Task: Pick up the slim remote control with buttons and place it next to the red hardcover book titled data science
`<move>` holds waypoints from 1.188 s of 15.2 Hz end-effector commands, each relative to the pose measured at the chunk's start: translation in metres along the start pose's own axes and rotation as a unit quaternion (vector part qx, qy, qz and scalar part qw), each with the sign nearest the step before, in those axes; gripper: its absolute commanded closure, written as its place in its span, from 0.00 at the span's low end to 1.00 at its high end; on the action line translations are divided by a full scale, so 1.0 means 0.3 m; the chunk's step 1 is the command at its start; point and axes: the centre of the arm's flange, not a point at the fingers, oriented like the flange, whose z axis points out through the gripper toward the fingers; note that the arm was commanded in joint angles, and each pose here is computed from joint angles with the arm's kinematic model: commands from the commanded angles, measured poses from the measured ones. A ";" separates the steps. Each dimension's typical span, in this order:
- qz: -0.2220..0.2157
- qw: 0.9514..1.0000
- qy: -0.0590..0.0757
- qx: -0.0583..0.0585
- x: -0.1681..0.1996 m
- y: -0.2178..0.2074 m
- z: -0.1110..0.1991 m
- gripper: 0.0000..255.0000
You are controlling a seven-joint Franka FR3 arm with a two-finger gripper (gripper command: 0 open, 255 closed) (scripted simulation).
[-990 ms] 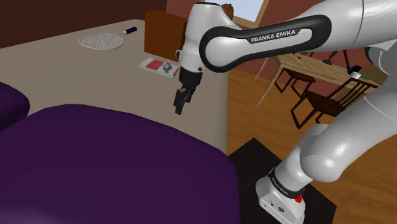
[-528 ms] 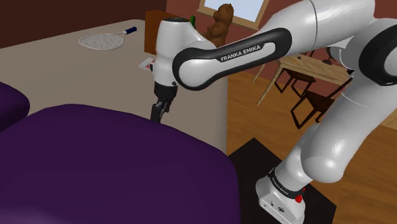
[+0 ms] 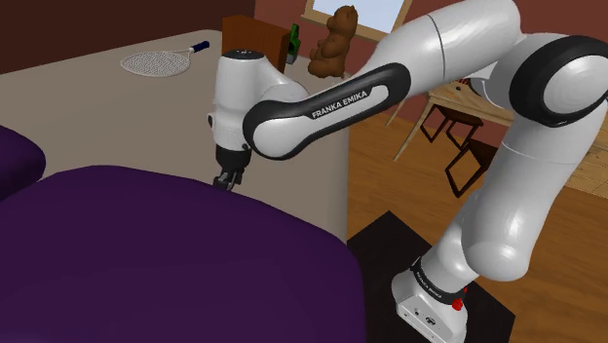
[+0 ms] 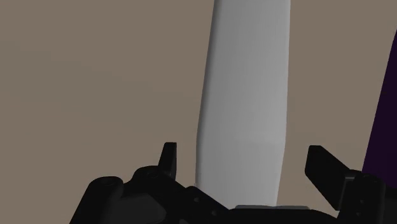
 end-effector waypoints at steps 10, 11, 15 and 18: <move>-0.003 1.000 -0.002 0.001 -0.002 -0.008 0.070 0.00; -0.003 1.000 -0.002 0.001 -0.002 -0.008 0.070 1.00; -0.003 1.000 -0.002 0.001 -0.002 -0.008 0.069 1.00; -0.003 1.000 -0.002 0.001 -0.002 -0.008 0.069 1.00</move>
